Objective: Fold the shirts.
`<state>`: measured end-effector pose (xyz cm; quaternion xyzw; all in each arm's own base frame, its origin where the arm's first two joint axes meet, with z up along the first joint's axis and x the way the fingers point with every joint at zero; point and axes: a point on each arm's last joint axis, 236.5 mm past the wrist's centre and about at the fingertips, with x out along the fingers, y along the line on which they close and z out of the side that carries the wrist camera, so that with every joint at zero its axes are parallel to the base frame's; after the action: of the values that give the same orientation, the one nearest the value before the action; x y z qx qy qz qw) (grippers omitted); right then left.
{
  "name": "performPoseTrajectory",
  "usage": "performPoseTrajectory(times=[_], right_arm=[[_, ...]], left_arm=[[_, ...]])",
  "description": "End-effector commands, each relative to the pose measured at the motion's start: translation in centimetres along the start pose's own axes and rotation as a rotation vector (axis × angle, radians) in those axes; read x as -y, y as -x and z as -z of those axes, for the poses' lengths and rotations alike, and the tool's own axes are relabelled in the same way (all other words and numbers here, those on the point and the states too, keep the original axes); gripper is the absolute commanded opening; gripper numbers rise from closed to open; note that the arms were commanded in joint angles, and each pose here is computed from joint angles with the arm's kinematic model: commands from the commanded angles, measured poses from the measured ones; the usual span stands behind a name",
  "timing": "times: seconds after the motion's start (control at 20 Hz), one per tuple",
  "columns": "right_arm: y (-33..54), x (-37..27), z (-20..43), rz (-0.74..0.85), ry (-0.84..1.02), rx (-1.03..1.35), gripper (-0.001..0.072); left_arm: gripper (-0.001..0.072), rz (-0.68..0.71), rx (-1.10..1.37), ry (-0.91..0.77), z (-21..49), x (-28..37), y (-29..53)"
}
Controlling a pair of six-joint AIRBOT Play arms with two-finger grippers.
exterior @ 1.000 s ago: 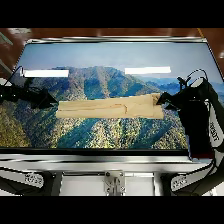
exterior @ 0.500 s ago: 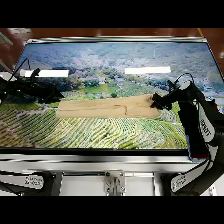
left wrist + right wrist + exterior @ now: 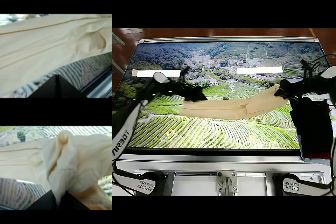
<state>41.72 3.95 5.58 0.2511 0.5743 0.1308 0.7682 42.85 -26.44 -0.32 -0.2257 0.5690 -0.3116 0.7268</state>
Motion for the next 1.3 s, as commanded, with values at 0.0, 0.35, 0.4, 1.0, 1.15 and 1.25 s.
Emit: performPoseTrajectory(times=[0.0,0.35,0.4,1.0,1.15,1.25], right_arm=[[5.4,-3.4,2.3,-0.009,0.048,0.037,0.0056],[10.4,-7.0,5.2,-0.017,0.124,0.106,0.0056],[10.6,-7.1,5.2,-0.018,0.126,0.112,0.0056],[1.0,-16.3,2.8,-0.172,0.249,0.128,0.0056],[-7.5,-23.4,3.9,-0.295,0.277,0.123,0.0056],[-13.4,-27.0,6.0,-0.363,0.226,0.097,0.0056]], left_arm=[[0.0039,0.089,0.022,-0.018,1.8,6.4,-7.4],[0.0039,0.327,-0.031,0.148,6.8,15.0,-17.2],[0.0038,0.359,-0.072,0.155,8.0,16.3,-18.4],[0.0034,0.253,0.362,0.036,-10.9,8.1,3.5],[0.0034,0.198,0.606,-0.027,-14.4,6.7,18.4],[0.0035,0.159,0.705,-0.072,-13.8,6.8,25.9]])
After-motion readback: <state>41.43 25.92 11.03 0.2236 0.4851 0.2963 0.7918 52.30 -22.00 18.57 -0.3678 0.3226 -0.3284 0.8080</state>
